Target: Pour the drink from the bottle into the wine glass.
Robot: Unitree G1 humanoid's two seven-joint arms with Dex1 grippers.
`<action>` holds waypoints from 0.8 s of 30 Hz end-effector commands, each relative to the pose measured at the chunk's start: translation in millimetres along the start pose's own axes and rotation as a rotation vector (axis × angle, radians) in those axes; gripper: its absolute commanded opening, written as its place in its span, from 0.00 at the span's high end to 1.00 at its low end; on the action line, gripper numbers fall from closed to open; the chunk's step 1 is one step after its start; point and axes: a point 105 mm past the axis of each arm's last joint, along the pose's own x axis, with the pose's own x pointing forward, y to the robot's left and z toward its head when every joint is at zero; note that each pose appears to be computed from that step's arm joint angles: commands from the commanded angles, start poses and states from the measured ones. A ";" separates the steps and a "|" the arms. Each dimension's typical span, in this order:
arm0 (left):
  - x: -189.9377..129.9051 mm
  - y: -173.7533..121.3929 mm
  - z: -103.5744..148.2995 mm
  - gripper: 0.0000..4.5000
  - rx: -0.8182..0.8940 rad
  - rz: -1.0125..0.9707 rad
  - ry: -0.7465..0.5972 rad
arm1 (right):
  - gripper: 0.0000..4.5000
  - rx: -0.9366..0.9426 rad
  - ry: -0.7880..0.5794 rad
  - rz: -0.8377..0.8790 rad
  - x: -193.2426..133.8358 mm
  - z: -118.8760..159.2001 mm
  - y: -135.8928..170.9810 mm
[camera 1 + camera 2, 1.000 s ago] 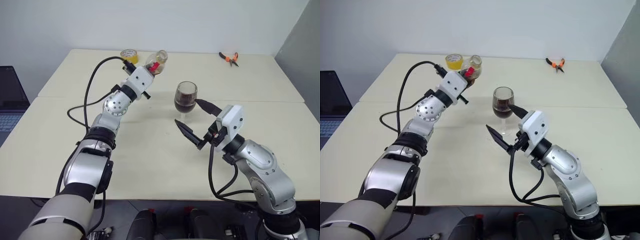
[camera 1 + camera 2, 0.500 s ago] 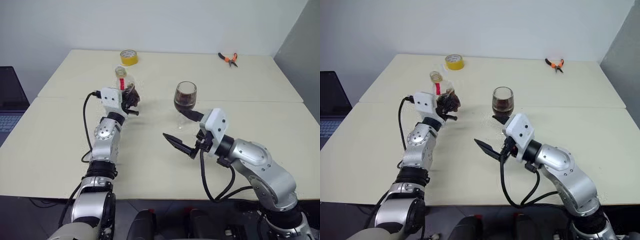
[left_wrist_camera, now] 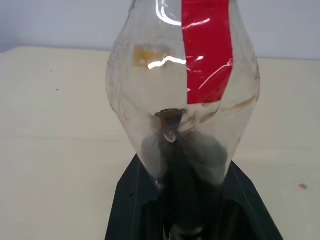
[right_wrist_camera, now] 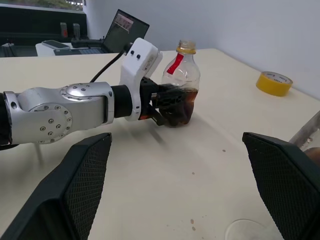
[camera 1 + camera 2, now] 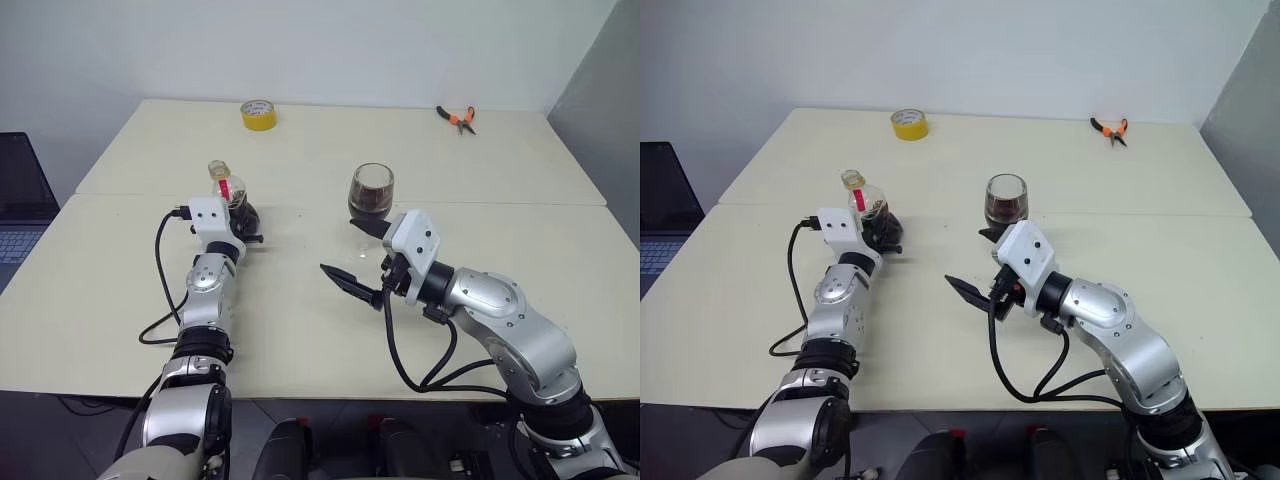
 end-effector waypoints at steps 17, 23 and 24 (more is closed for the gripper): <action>-9.4 -1.1 7.7 0.01 0.054 -0.007 -0.068 | 0.00 -0.038 -0.025 -0.029 -6.9 7.3 -4.1; -43.8 0.4 16.6 0.01 0.084 -0.077 -0.070 | 0.00 -0.029 0.020 -0.149 -35.3 -12.0 -14.8; -50.7 -0.4 16.6 0.01 0.071 -0.076 -0.057 | 0.00 -0.009 0.041 -0.172 -40.0 -22.3 -14.2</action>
